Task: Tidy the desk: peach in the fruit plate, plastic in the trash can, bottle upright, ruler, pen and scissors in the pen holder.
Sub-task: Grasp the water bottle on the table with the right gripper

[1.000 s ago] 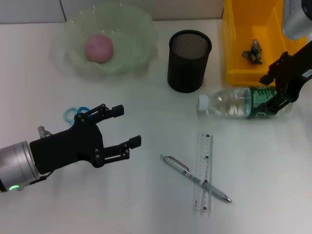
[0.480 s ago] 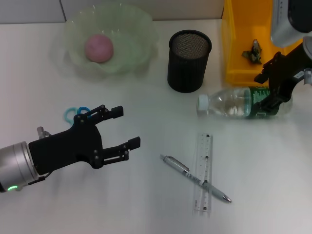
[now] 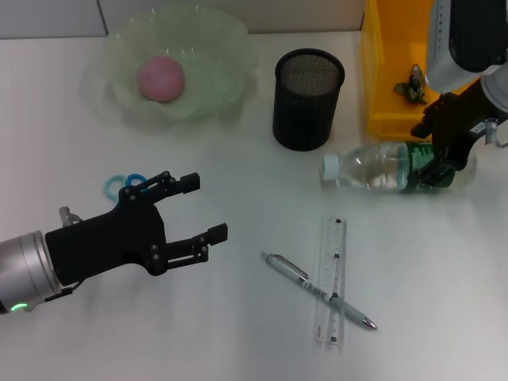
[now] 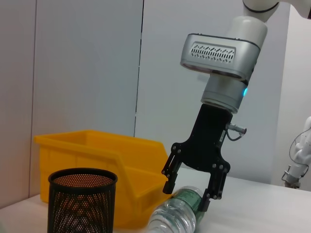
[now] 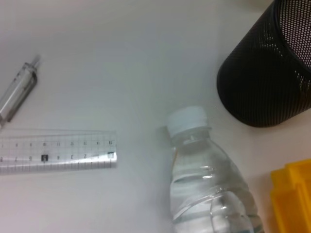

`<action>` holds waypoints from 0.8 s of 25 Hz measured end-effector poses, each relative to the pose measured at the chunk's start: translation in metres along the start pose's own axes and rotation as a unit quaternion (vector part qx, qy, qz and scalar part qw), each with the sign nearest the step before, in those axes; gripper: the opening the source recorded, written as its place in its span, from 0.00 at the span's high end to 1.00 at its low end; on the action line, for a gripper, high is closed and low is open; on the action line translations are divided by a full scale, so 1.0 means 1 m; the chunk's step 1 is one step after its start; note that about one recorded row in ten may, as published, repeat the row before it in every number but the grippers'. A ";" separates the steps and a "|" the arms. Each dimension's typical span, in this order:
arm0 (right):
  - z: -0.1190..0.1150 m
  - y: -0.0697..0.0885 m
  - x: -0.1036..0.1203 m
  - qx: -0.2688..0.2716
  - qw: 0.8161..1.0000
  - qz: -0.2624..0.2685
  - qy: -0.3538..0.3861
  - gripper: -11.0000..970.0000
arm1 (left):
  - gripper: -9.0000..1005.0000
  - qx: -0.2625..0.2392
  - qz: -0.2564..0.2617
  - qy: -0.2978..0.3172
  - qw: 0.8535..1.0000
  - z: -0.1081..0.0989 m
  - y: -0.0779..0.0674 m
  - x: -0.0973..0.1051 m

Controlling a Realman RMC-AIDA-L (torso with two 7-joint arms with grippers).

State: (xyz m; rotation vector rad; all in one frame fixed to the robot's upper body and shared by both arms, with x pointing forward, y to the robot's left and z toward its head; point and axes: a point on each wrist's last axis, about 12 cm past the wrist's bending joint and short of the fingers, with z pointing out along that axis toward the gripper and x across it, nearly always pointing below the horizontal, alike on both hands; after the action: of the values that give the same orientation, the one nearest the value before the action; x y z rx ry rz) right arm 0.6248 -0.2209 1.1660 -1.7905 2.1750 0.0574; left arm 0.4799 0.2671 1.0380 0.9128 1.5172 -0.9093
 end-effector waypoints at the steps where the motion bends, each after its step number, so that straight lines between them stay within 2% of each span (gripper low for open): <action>1: 0.001 0.000 0.000 0.001 1.000 0.000 0.000 0.21 | 0.16 0.000 0.000 0.000 1.000 0.000 0.000 0.000; 20: 0.019 0.003 0.000 -0.009 1.000 -0.011 0.013 0.21 | 0.16 0.000 0.001 -0.002 1.000 -0.001 0.000 -0.001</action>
State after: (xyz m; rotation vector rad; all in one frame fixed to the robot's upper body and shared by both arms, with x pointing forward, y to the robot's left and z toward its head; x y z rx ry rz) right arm 0.6257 -0.2159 1.1473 -1.8346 2.1787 0.0489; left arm 0.4799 0.2677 1.0387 0.9116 1.5130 -0.9099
